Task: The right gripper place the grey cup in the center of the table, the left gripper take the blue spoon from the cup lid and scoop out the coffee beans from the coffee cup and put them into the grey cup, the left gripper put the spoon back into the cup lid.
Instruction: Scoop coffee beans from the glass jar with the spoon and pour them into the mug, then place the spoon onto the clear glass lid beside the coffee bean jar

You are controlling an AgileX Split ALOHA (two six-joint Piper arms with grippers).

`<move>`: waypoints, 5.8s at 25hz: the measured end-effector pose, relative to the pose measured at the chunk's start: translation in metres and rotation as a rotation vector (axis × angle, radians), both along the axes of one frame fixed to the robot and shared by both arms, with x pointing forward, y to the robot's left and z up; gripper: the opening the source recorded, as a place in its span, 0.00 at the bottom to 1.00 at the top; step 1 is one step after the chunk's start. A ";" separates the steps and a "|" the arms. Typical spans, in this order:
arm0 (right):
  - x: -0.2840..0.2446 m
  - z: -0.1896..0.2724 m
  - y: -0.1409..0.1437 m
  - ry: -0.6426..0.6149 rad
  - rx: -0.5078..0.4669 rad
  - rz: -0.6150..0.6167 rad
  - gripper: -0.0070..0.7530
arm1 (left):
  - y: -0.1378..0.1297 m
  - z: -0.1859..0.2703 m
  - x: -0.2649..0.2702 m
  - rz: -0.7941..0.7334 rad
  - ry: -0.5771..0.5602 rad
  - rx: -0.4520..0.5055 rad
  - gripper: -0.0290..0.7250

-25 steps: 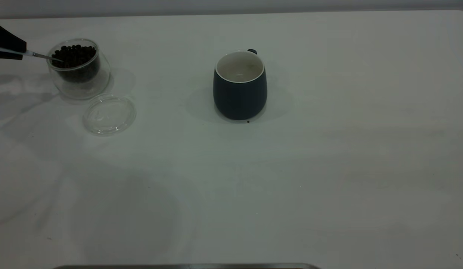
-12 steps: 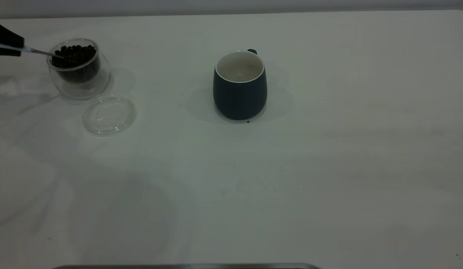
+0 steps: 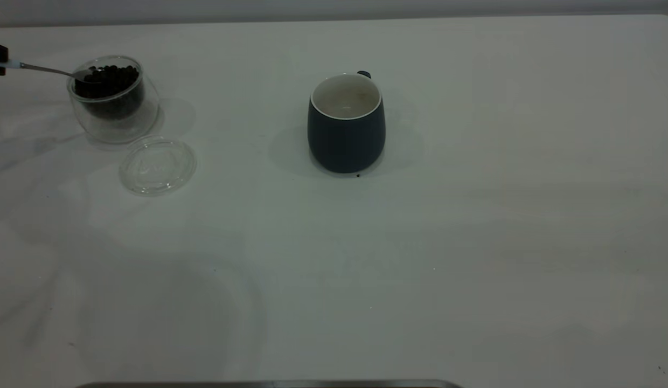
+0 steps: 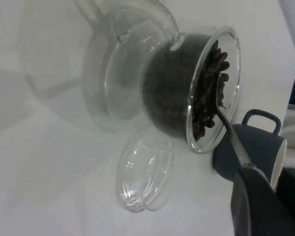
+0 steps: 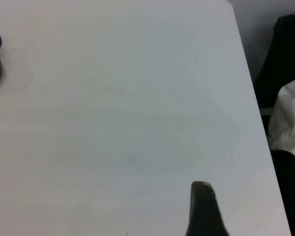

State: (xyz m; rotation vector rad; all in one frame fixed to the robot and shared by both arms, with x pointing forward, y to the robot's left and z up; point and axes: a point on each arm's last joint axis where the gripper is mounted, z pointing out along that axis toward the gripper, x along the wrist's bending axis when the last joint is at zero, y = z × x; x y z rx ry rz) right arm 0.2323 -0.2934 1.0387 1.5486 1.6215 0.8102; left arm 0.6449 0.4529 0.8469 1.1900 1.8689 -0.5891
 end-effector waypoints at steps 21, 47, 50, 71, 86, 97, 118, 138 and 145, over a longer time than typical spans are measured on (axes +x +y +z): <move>0.000 0.000 0.000 0.000 0.000 0.000 0.61 | 0.008 0.011 -0.001 0.012 -0.119 -0.097 0.20; 0.000 0.000 0.000 0.000 0.000 0.000 0.61 | -0.152 0.014 0.033 -0.303 -0.093 -0.165 0.20; 0.000 0.000 0.000 0.000 0.000 0.000 0.61 | -0.170 0.015 0.033 -0.342 -0.088 -0.169 0.20; 0.000 0.000 0.000 0.000 0.000 0.000 0.61 | -0.234 0.012 0.029 -0.516 -0.184 -0.111 0.20; 0.000 0.000 0.000 0.000 0.000 0.000 0.61 | -0.257 0.007 0.030 -0.753 -0.602 0.075 0.20; 0.000 0.000 0.000 0.000 0.000 0.000 0.61 | -0.267 0.011 0.031 -0.747 -0.676 0.053 0.20; 0.000 0.000 0.000 0.000 0.000 0.000 0.61 | -0.081 -0.001 -0.059 -0.155 -0.276 -0.135 0.20; 0.000 0.000 0.000 0.000 0.000 0.000 0.61 | -0.045 -0.095 -0.096 -0.036 -0.115 -0.081 0.20; 0.000 0.000 0.000 0.000 0.000 0.000 0.61 | -0.050 -0.112 -0.097 0.010 -0.121 -0.105 0.20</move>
